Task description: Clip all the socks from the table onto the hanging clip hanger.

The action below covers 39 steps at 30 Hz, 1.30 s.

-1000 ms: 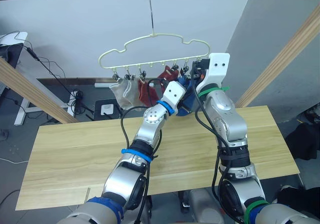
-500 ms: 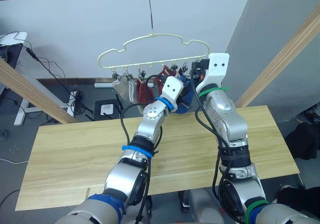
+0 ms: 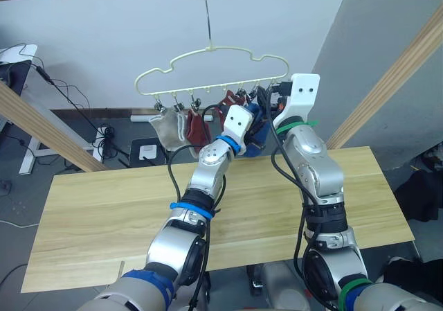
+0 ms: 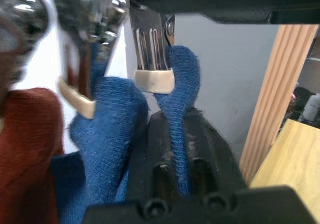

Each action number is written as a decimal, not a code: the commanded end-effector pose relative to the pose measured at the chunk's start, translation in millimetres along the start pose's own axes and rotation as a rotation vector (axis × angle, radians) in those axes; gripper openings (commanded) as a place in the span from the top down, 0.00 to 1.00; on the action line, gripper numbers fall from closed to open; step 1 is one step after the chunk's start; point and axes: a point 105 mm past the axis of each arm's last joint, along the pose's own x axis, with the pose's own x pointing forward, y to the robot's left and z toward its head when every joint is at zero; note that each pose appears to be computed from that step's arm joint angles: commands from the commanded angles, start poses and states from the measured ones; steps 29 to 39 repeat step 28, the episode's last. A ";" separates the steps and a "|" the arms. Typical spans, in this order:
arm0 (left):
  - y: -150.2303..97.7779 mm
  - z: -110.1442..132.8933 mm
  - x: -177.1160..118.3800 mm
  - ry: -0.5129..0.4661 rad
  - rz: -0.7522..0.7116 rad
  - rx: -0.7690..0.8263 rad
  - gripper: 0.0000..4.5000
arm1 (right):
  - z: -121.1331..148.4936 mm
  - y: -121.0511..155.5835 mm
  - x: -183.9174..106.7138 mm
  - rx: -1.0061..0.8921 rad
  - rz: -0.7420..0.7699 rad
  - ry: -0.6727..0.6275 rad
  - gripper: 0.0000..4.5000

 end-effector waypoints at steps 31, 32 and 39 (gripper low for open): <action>137.3 58.6 -238.0 0.544 0.179 0.265 0.00 | 19.4 -71.3 -90.8 -0.507 0.580 0.220 0.00; 137.3 58.6 -238.0 0.544 0.179 0.265 0.00 | 19.4 -71.3 -90.8 -0.507 0.580 0.220 0.00; 137.3 58.6 -238.0 0.544 0.179 0.265 0.00 | 19.4 -71.3 -90.8 -0.507 0.580 0.220 0.00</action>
